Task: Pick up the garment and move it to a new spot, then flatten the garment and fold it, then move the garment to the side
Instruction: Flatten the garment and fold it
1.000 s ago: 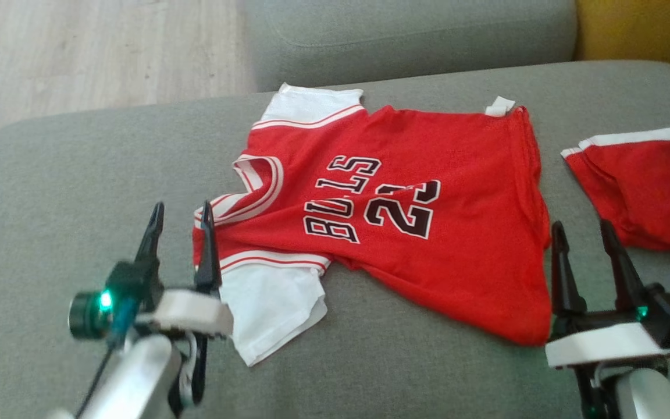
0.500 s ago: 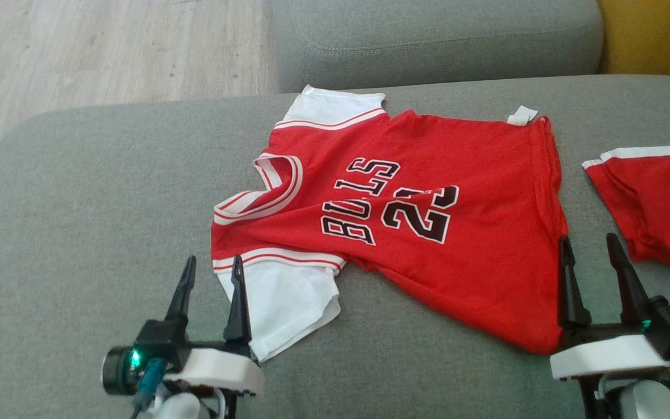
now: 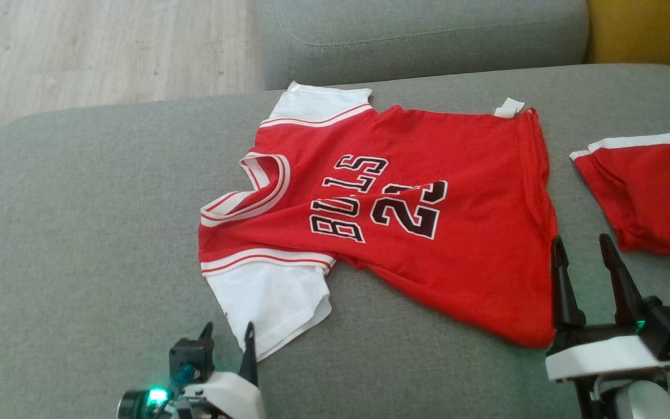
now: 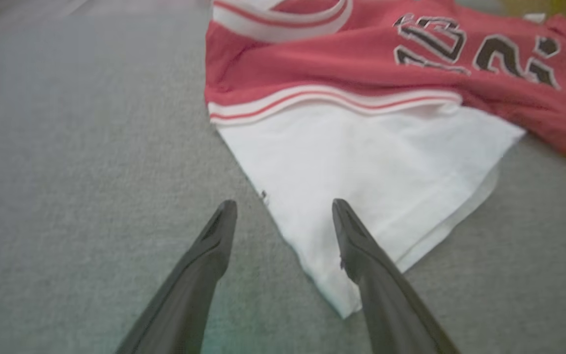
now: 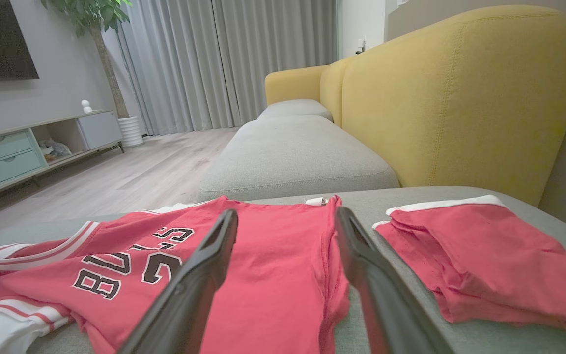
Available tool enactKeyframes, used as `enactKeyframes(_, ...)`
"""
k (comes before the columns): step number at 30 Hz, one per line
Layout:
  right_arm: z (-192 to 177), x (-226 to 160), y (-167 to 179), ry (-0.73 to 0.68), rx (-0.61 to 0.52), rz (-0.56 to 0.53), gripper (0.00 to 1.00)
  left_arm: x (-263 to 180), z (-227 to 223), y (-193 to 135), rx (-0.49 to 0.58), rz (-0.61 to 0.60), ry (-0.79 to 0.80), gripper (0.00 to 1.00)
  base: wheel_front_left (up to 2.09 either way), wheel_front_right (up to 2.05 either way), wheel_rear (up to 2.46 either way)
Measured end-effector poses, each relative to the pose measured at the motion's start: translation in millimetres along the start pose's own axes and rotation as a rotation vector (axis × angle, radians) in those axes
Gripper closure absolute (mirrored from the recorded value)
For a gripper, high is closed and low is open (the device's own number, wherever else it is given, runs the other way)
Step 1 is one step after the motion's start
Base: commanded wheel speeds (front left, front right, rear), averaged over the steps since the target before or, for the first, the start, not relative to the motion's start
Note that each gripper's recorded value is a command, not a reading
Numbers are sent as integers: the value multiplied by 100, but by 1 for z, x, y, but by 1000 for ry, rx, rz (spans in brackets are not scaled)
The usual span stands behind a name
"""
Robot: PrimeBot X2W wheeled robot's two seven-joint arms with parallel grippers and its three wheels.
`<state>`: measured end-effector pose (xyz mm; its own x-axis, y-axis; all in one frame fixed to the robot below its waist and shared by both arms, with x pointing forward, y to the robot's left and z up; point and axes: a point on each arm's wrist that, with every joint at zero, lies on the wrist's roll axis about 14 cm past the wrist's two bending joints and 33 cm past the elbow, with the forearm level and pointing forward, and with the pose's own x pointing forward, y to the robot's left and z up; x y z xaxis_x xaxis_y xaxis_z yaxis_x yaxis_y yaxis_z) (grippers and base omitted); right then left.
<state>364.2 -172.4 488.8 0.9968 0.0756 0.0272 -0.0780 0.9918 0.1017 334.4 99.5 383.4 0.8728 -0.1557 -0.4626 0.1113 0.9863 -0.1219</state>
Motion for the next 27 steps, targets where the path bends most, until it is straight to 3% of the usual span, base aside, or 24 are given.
enactKeyframes(4, -2, -2, -4, 6, 0, -14, 0, 1, -17, 5, 17, 26, 84, 0, 0, 0, 0)
enactKeyframes(13, -6, -5, -11, 21, 1, -36, 0, 5, -27, -12, 52, -53, 183, 0, 0, 0, 0)
enactKeyframes(14, -7, -6, -12, 22, 1, -39, 0, 5, -28, -14, 55, -66, 195, 31, 0, 0, 0)
enactKeyframes(15, -7, -6, -12, 22, 1, -39, 0, 5, -28, -14, 55, -66, 195, 80, 0, 0, 0)
enactKeyframes(16, -7, -6, -13, 24, 1, -41, 0, 5, -28, -15, 56, -76, 203, 100, 0, 0, 0)
enactKeyframes(21, -7, -8, -15, 22, 9, -50, 0, 5, -15, -20, 42, -91, 144, 100, 0, 0, 0)
enactKeyframes(27, -16, -13, -15, 54, 13, -52, 0, 9, 63, -9, -49, -43, -199, 100, 0, 0, 0)
